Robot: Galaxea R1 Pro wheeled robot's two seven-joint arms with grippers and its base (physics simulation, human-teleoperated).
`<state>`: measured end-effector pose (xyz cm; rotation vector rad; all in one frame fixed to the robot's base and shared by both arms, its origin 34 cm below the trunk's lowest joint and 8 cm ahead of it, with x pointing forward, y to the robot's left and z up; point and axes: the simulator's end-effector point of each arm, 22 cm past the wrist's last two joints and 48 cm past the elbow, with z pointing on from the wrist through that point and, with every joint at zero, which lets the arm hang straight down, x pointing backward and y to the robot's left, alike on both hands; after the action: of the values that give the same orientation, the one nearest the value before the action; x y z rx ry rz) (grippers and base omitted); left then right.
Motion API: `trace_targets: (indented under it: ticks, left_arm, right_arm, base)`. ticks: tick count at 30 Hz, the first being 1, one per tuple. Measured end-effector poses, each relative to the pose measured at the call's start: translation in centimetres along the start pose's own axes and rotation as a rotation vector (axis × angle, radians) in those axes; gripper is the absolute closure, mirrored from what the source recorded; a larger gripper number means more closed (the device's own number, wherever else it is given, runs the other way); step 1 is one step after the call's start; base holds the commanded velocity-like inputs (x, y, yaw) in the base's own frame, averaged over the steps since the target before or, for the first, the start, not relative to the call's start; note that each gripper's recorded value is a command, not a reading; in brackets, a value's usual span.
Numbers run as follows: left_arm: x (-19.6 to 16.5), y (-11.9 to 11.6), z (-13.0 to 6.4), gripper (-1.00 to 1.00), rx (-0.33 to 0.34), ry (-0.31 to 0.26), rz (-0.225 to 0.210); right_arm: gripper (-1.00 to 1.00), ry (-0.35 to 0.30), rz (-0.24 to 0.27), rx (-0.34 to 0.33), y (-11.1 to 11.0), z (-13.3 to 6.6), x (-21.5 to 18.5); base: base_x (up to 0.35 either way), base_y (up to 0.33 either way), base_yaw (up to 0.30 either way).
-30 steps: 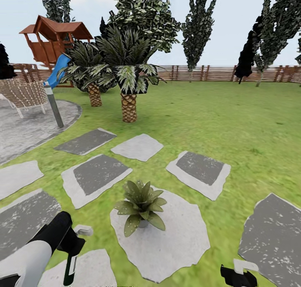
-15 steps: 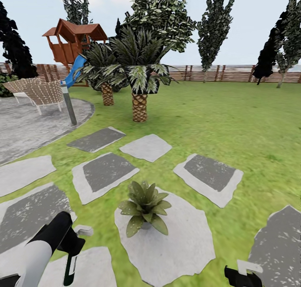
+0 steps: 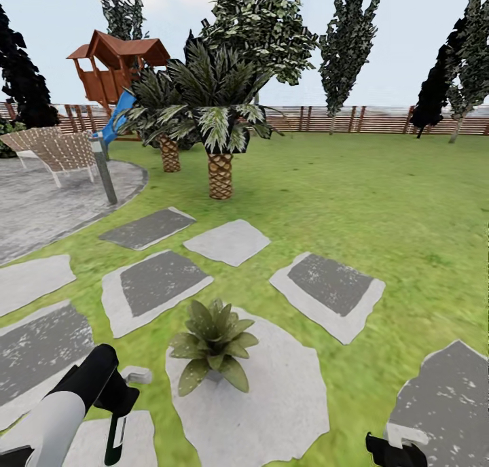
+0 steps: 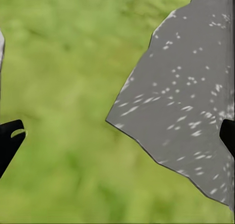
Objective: Pick up the pesticide atomizer in the garden and spray insectifuge to fully cover both potted plants in the garden.
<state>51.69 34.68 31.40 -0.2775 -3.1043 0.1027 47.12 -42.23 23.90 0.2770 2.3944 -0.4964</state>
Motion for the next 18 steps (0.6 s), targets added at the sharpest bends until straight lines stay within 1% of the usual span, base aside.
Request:
trace_targets:
  ticks: [5,10,13,15,18]
  left_arm:
    - [-0.1,0.0,0.0,1.0,0.001,-0.002,0.0]
    - [-0.1,0.0,-0.1,1.0,0.002,-0.003,0.0]
    - [-0.4,0.0,-0.3,1.0,0.001,-0.006,-0.002]
    - [-0.6,0.0,-0.5,1.0,0.001,-0.008,-0.006]
    - [-1.2,-0.2,-0.9,1.0,0.005,-0.016,-0.006]
  right_arm:
    - [-1.0,0.0,0.001,0.0,0.0,0.0,0.0]
    - [-1.0,-0.002,0.002,0.001,0.0,0.0,-0.1]
    - [-1.0,-0.002,0.002,0.001,0.1,0.0,0.0]
    - [-1.0,-0.002,0.001,0.001,0.1,0.0,0.0]
    - [-1.0,-0.001,0.002,0.001,0.1,0.0,0.0]
  base:
    - [0.106,-0.264,0.0]
    - [0.16,-0.279,0.0]
    - [0.057,-0.303,0.017]
    - [0.014,-0.31,0.104]
    - [0.003,-0.312,0.224]
